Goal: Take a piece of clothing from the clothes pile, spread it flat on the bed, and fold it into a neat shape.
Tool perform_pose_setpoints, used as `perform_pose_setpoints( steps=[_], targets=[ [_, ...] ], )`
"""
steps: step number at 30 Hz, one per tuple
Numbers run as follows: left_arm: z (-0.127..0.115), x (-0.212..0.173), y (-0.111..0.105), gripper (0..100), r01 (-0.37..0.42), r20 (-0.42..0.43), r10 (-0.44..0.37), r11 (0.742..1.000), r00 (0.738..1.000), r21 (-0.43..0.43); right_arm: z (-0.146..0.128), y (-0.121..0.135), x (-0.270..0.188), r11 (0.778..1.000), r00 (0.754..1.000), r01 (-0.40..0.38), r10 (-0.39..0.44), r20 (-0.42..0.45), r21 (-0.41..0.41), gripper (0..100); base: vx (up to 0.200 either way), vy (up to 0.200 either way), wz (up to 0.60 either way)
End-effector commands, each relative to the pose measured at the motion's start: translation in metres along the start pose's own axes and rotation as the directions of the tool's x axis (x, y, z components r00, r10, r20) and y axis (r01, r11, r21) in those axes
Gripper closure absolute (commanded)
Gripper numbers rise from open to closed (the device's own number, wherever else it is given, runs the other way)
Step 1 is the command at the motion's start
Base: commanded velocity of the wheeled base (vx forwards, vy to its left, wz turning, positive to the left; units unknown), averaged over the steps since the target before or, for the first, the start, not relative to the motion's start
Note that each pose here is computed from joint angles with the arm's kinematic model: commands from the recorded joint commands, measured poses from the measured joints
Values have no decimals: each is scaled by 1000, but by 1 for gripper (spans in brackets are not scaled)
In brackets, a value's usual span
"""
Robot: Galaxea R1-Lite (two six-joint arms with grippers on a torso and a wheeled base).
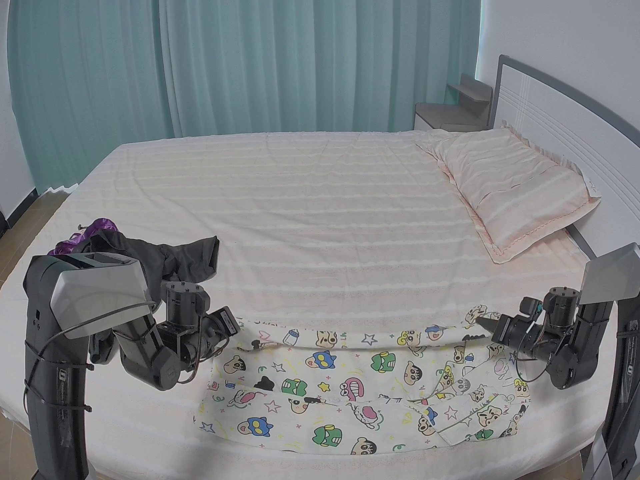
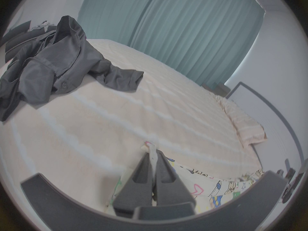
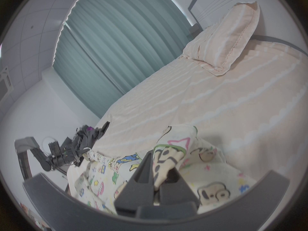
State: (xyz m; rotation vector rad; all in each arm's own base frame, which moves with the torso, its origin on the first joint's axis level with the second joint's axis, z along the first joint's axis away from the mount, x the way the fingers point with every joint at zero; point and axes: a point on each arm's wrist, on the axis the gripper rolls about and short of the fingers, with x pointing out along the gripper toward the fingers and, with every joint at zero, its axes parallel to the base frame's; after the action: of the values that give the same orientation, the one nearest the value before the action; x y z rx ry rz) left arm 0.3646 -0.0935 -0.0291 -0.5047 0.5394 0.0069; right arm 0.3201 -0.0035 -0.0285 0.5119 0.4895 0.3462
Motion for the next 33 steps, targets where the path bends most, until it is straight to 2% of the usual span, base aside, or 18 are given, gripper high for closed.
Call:
perform_pose_setpoints(
  steps=[1, 7, 17, 28, 29, 33],
  targets=[
    [-25, -17, -2, 100, -10, -85, 16, 998, 996, 63, -28, -6, -15, 999, 995, 32, -34, -94, -18, 100, 0, 0, 0],
    [-40, -28, 5, 100, -31, -147, 48, 993, 988, 118, -43, -11, -34, 996, 983, 74, -81, -166, -48, 100, 0, 0, 0],
    [-39, -44, 7, 100, -38, -161, 57, 992, 985, 117, -46, -14, -52, 993, 976, 108, -115, -185, -45, 100, 0, 0, 0],
    [-40, -50, 10, 100, -48, -172, 69, 991, 983, 125, -48, -15, -62, 992, 972, 117, -124, -199, -46, 100, 0, 0, 0],
    [-42, -48, 12, 100, -53, -178, 75, 990, 981, 127, -52, -15, -70, 993, 967, 100, -111, -228, -58, 100, 0, 0, 0],
    [-41, -46, 10, 100, -48, -172, 69, 991, 983, 125, -56, -15, -76, 993, 963, 81, -99, -250, -80, 100, 0, 0, 0]
  ],
)
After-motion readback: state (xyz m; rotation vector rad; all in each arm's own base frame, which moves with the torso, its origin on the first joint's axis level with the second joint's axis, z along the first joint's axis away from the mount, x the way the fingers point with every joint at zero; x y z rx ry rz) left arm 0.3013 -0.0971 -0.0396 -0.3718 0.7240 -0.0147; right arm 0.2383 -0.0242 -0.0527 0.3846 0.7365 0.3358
